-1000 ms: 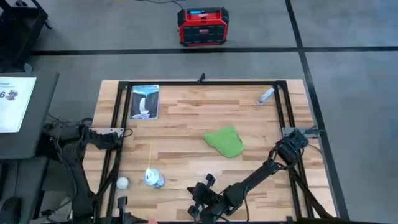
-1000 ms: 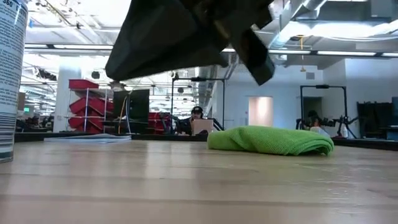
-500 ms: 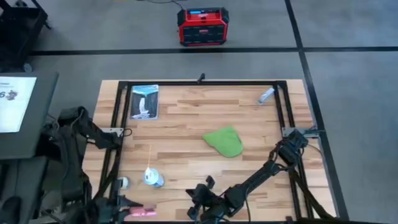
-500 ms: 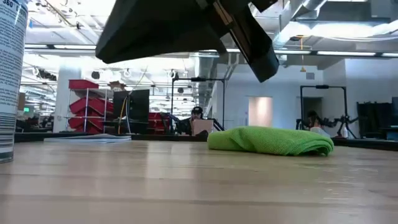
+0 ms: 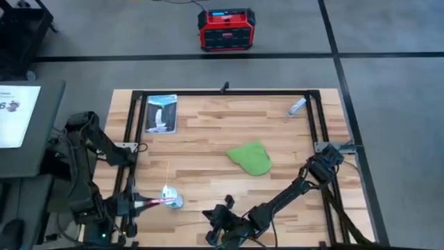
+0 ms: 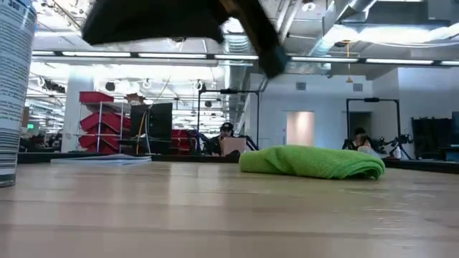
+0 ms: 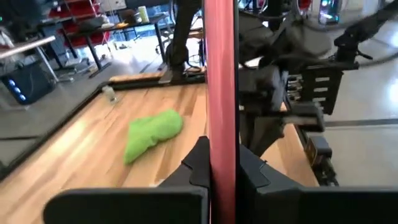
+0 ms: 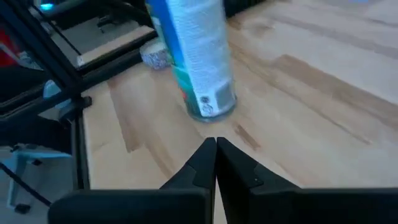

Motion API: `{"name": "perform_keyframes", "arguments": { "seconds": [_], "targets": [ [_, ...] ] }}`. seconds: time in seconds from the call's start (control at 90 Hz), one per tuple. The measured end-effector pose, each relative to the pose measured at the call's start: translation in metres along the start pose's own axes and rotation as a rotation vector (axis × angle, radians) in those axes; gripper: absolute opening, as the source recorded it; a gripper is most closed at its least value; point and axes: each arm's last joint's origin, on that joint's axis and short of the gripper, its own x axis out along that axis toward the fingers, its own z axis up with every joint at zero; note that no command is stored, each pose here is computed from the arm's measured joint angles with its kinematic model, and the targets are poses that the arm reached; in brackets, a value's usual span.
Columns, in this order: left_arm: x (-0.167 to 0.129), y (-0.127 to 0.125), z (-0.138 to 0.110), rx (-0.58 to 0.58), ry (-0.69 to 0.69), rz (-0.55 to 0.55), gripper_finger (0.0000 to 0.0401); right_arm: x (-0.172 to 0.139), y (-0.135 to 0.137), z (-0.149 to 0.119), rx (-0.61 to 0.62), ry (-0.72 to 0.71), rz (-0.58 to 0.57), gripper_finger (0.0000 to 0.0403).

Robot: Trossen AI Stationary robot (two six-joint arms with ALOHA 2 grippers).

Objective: Apply microfiber cloth
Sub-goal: Spray the front of the black cellphone with the white spray bottle

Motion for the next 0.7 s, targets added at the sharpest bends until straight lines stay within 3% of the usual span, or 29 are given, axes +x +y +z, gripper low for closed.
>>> {"name": "perform_keyframes", "arguments": {
  "seconds": [0.122, 0.244, 0.356, 0.422, 0.511, 0.7],
  "targets": [
    [0.001, 0.014, -0.016, -0.03, 0.0, 0.018, 0.0002, 0.007, 0.004, 0.013, -0.012, -0.03, 0.107, 0.0],
    [-0.001, 0.024, -0.021, -0.065, -0.026, 0.021, 0.0002, 0.012, 0.001, 0.019, -0.023, -0.052, 0.106, 0.0],
    [-0.006, 0.017, -0.016, -0.116, -0.046, -0.015, 0.0002, 0.015, -0.003, 0.018, -0.029, -0.019, 0.104, 0.0],
    [-0.01, 0.005, -0.01, -0.101, -0.052, -0.053, 0.0002, 0.019, -0.007, 0.014, -0.025, 0.001, 0.081, 0.0],
    [-0.014, 0.0, -0.004, 0.043, -0.065, -0.077, 0.0002, 0.024, -0.01, 0.01, -0.03, 0.013, 0.066, 0.0],
    [-0.019, 0.006, 0.011, 0.033, -0.105, -0.07, 0.0001, 0.027, -0.013, 0.015, -0.018, 0.007, 0.059, 0.0]
  ]
}}
